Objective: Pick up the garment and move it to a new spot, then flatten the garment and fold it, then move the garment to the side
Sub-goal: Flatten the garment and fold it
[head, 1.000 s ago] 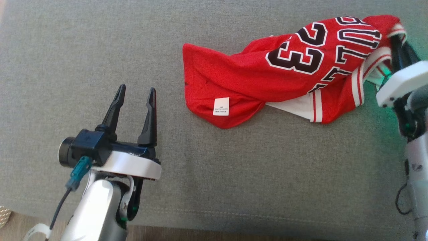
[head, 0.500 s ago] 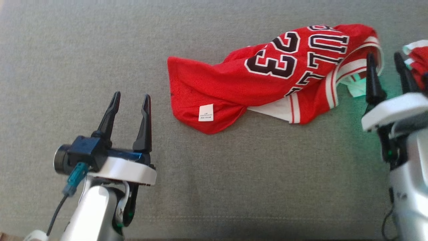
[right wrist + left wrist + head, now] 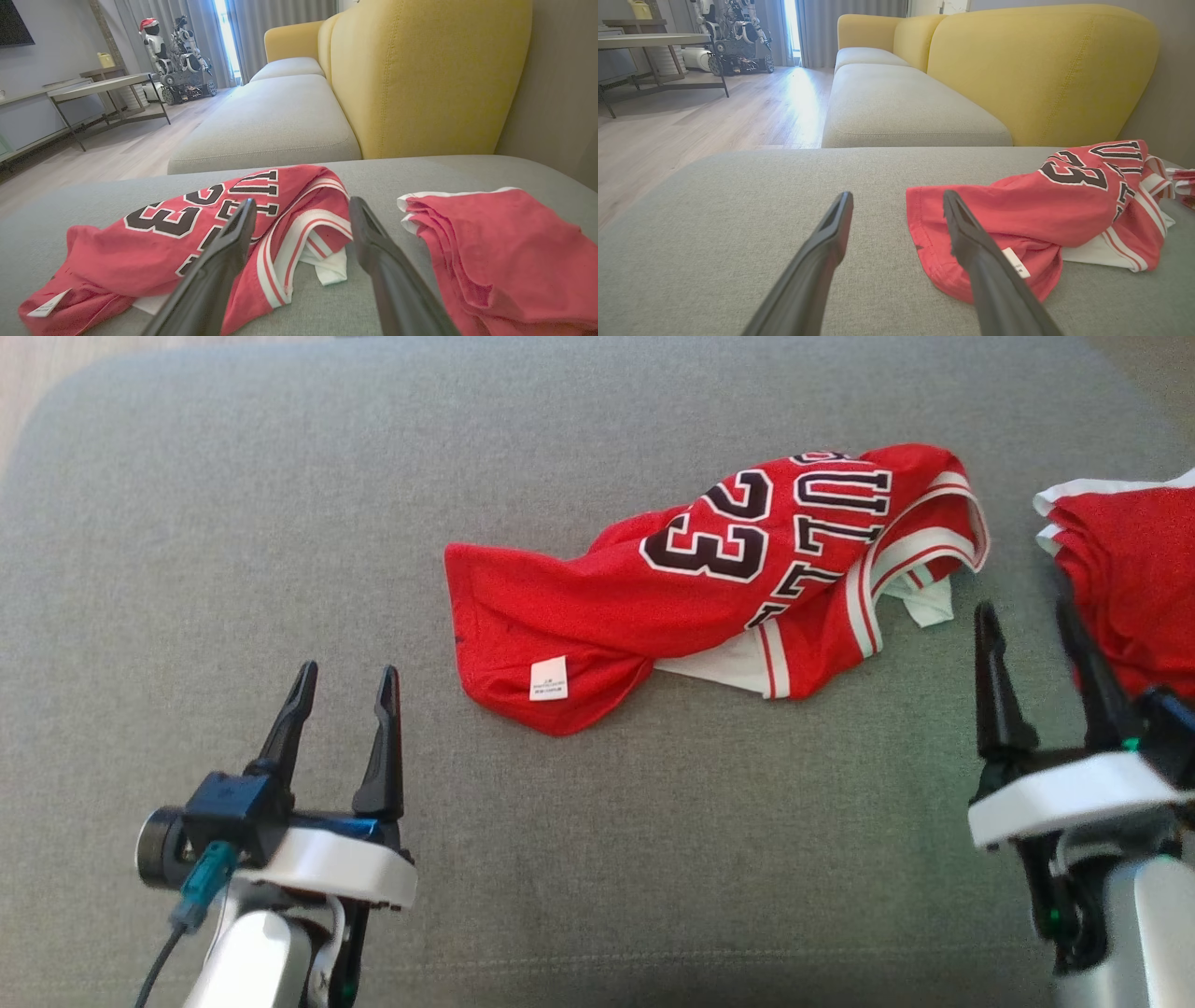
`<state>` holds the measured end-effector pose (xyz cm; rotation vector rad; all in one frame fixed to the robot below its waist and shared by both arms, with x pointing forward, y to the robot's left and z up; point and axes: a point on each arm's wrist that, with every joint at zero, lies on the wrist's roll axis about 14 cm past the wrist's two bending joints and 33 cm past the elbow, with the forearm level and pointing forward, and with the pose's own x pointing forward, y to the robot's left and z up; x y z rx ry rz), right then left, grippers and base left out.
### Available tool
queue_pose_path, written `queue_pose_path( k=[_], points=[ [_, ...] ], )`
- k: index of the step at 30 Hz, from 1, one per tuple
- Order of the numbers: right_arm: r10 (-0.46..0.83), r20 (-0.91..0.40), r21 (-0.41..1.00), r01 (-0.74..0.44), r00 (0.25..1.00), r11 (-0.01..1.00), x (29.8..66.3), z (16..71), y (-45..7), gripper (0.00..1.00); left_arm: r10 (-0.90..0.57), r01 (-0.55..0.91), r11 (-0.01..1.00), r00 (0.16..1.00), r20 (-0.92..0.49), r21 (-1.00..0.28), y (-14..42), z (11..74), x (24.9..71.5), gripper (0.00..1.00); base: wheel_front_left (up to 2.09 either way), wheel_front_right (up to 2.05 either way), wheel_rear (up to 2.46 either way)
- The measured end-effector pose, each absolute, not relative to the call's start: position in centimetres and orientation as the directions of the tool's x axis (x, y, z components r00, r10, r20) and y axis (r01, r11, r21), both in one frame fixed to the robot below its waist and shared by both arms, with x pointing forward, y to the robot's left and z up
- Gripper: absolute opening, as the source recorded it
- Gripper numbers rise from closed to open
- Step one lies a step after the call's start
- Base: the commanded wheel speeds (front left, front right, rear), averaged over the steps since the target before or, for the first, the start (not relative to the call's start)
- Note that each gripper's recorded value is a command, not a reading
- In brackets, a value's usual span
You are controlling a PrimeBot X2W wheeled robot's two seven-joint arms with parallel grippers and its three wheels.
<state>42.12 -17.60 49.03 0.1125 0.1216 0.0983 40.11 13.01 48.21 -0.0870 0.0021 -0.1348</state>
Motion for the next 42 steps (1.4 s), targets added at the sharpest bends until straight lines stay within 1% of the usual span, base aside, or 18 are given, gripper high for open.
queue_pose_path(
  k=[2, 8, 22, 29, 32, 36, 37, 42],
  points=[
    [0.099, -0.117, 0.116, -0.086, 0.988, 0.99, 40.8, 49.4, -17.5, 1.0, -0.135, 0.135, 0.988, 0.991, 0.004, -0.08, 13.1, 48.4, 39.6, 1.0, 0.0, 0.0, 0.0],
    [0.098, -0.135, 0.116, -0.083, 0.986, 0.99, 39.3, 49.6, -17.4, 1.0, -0.135, 0.134, 0.989, 0.991, -0.002, -0.069, 13.2, 48.4, 39.0, 1.0, 0.0, 0.0, 0.0],
    [0.105, -0.124, 0.123, -0.09, 0.987, 0.988, 39.2, 50.1, -17.0, 1.0, -0.126, 0.126, 0.99, 0.992, 0.01, -0.064, 13.5, 48.9, 39.0, 1.0, 0.0, 0.0, 0.0],
    [0.119, -0.145, 0.118, -0.102, 0.982, 0.988, 39.5, 49.6, -16.5, 1.0, -0.119, 0.119, 0.991, 0.993, 0.002, -0.063, 13.7, 48.6, 38.9, 1.0, 0.0, 0.0, 0.0],
    [0.139, -0.192, 0.118, -0.117, 0.972, 0.986, 40.0, 48.2, -16.0, 1.0, -0.122, 0.121, 0.991, 0.992, -0.01, -0.064, 13.6, 48.2, 39.2, 1.0, 0.0, 0.0, 0.0],
    [0.179, -0.281, 0.089, -0.16, 0.943, 0.983, 41.6, 45.4, -15.5, 1.0, -0.125, 0.125, 0.99, 0.992, 0.003, -0.064, 13.6, 48.4, 40.5, 1.0, 0.0, 0.0, 0.0],
    [0.191, -0.317, 0.079, -0.175, 0.929, 0.981, 42.5, 44.1, -15.5, 1.0, -0.127, 0.127, 0.99, 0.992, 0.012, -0.063, 13.6, 48.5, 41.1, 1.0, 0.0, 0.0, 0.0],
    [0.244, -0.406, 0.075, -0.234, 0.881, 0.969, 44.0, 40.8, -14.2, 1.0, -0.119, 0.118, 0.991, 0.993, -0.014, -0.068, 13.7, 47.3, 41.8, 1.0, 0.0, 0.0, 0.0]
  ],
)
